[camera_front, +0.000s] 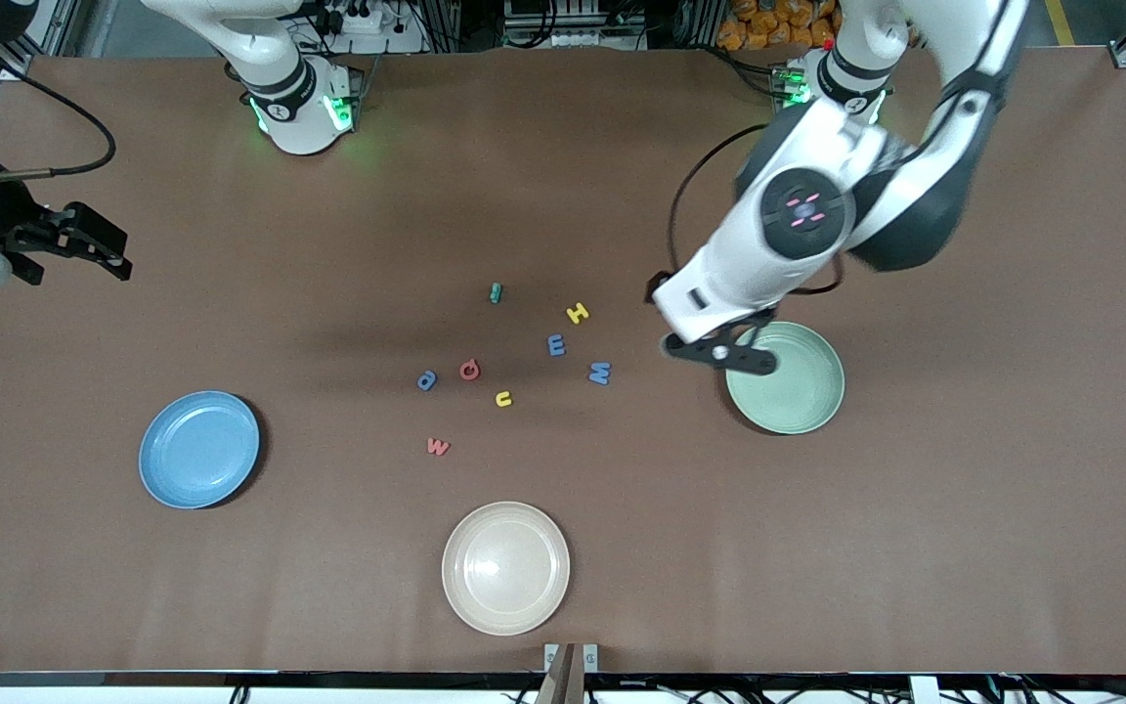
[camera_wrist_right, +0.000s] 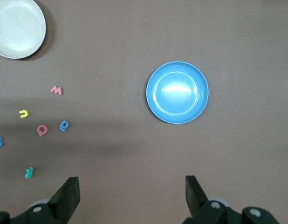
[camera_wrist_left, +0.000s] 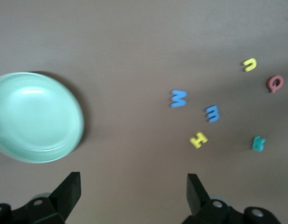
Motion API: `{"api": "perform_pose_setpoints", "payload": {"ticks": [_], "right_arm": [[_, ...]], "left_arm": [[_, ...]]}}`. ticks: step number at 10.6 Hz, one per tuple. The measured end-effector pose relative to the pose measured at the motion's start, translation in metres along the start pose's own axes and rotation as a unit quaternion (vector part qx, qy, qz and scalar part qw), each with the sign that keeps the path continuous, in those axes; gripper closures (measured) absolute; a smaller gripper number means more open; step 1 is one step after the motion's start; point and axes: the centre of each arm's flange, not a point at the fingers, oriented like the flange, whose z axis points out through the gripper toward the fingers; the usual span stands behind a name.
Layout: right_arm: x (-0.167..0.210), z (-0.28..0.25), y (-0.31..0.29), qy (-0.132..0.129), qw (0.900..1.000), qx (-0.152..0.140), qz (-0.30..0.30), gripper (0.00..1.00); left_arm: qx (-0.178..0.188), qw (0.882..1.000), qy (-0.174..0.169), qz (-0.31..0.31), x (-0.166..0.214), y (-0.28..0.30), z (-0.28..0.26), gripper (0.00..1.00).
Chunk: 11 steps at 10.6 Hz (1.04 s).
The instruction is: Sort upper and lower case letters into plates
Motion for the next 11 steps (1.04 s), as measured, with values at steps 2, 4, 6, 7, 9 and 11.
{"api": "perform_pose_setpoints", "payload": {"ticks": [2,4,6,7,9,11], "right_arm": [[0.008,0.017,-0.006,-0.014,1.0,0.014,-0.002,0.0],[0.026,0.052,-0.032,-0.025,0.999,0.023,-0.023,0.0],[0.048,0.116,-0.081,-0.038,0.997,0.027,-0.06,0.0],[0.061,0.162,-0.102,-0.044,0.996,0.029,-0.073,0.0],[0.081,0.242,-0.13,-0.044,0.995,0.033,-0.087,0.0],[0.088,0.283,-0.151,-0.03,0.995,0.036,-0.085,0.0]], "left_arm": [[0.003,0.999,0.014,-0.047,-0.006,0.054,0.049,0.0],[0.001,0.997,0.031,-0.073,-0.012,0.091,0.088,0.0],[-0.007,0.994,0.041,-0.099,-0.019,0.115,0.112,0.0],[-0.014,0.992,0.046,-0.119,-0.028,0.133,0.123,0.0],[-0.015,0.99,0.045,-0.136,-0.051,0.165,0.139,0.0],[-0.012,0.989,0.043,-0.141,-0.069,0.185,0.15,0.0]]}}
